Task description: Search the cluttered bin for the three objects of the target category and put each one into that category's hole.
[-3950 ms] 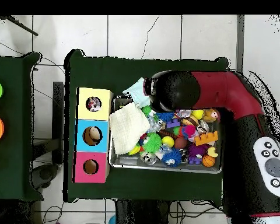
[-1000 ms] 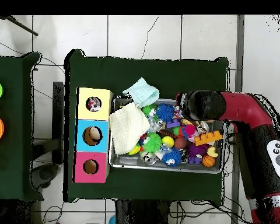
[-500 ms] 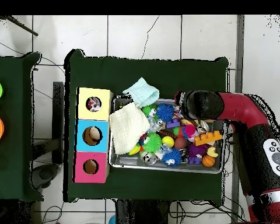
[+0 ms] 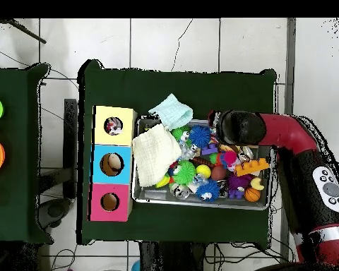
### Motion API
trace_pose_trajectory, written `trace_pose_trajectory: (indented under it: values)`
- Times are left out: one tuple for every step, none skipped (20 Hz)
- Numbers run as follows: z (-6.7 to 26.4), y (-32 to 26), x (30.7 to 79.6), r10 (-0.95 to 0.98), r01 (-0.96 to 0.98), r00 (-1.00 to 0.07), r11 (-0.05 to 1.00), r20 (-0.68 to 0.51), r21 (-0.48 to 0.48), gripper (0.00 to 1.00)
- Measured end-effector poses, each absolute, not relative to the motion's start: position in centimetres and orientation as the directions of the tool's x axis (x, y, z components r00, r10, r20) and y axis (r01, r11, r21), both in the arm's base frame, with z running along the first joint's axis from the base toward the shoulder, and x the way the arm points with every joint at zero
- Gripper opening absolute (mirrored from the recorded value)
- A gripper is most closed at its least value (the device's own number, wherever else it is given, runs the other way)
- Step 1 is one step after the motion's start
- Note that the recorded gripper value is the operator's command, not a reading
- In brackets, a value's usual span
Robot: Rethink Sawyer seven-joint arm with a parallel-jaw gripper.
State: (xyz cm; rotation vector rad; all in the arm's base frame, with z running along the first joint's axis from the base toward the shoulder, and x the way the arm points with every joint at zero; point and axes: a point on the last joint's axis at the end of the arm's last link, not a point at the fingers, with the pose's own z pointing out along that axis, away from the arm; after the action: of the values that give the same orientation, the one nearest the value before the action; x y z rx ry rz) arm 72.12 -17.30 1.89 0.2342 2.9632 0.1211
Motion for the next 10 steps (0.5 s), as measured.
trace_pose_trajectory:
  values:
    - [1.8,-17.1,72.2,0.161,0.147,-0.974,0.985,-0.161,0.095,1.0]
    - [1.7,-17.0,72.2,0.16,0.146,-0.974,0.985,-0.162,0.096,1.0]
    - [1.6,-16.8,72.3,0.158,0.144,-0.974,0.985,-0.163,0.097,1.0]
    - [1.6,-16.7,72.3,0.158,0.143,-0.974,0.985,-0.163,0.097,1.0]
    - [1.5,-16.6,72.3,0.157,0.142,-0.974,0.985,-0.163,0.098,1.0]
    - [1.5,-16.5,72.4,0.156,0.141,-0.974,0.985,-0.163,0.099,1.0]
    - [1.3,-16.3,72.4,0.154,0.139,-0.975,0.985,-0.162,0.1,1.0]
    - [1.3,-16.1,72.4,0.153,0.138,-0.975,0.985,-0.161,0.101,1.0]
    - [1.2,-16.1,72.4,0.152,0.137,-0.975,0.985,-0.161,0.101,1.0]
    - [1.2,-16.0,72.4,0.152,0.136,-0.975,0.985,-0.161,0.101,1.0]
